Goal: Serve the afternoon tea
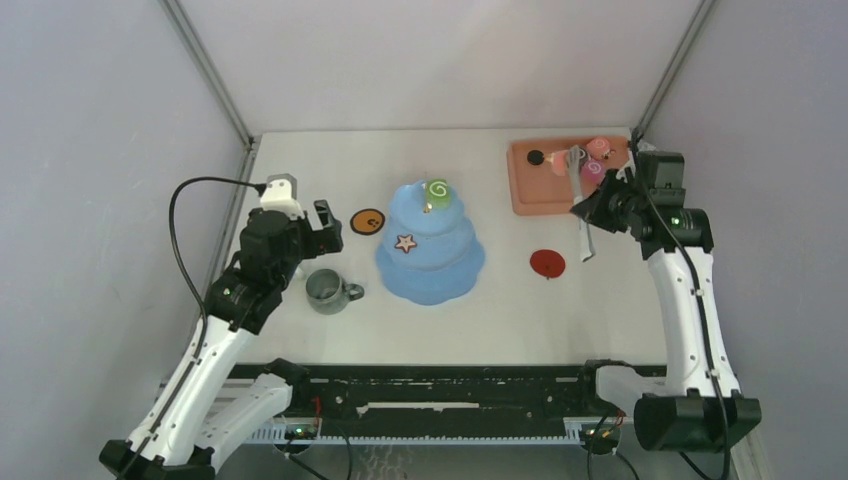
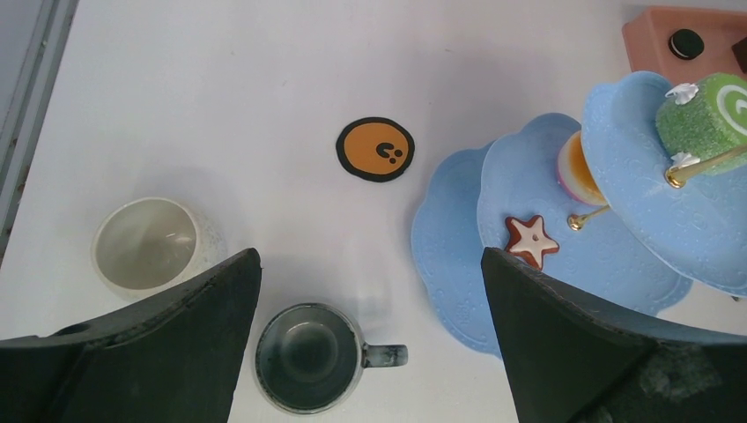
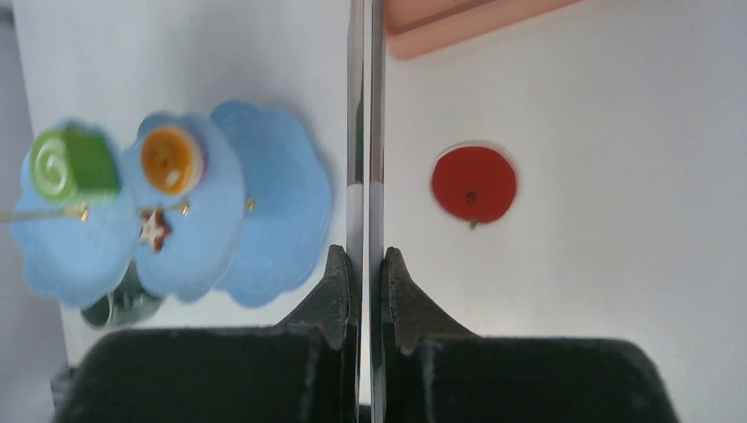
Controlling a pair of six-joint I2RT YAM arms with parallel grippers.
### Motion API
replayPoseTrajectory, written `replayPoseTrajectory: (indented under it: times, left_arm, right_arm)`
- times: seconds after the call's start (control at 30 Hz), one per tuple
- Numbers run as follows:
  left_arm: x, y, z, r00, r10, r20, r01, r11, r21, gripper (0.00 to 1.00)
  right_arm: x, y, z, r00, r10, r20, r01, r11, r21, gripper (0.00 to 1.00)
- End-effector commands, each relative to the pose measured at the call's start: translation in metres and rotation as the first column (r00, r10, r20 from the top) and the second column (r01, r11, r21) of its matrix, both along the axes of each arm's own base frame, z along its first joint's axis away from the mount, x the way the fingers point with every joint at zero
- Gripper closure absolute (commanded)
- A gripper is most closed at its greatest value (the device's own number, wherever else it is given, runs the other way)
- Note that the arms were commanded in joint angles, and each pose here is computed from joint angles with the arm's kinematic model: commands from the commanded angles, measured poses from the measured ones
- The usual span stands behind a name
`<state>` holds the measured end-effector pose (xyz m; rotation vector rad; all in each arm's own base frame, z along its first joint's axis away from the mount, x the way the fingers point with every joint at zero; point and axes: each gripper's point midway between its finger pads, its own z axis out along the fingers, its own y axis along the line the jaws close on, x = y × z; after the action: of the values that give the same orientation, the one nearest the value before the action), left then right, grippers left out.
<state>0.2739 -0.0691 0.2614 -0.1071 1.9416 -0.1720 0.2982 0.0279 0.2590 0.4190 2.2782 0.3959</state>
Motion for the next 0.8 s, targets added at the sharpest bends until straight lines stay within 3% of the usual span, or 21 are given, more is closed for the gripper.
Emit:
replayPoseTrajectory:
  times: [0.0,0.3,0.77]
  left_arm:
    - [-0.002,0.006,0.012,0.999,0.024,0.037,-0.024,1.0,-0.015,0.0]
    - [-0.008,0.012,0.015,0.998,0.047,0.041,-0.046,0.999,-0.008,0.0]
    - [-0.019,0.016,0.015,0.997,0.062,0.037,-0.061,0.997,-0.039,0.0]
  right_arm:
    - [-0.033,0.036,0.019,0.987,0.155,0.042,-0.156,0.988,0.017,1.0]
    - [-0.096,0.109,0.022,0.909,0.417,-0.001,-0.415,0.904,0.104,1.0]
    - [-0.138,0.139,-0.013,0.838,0.539,-0.086,-0.524,0.838,0.153,1.0]
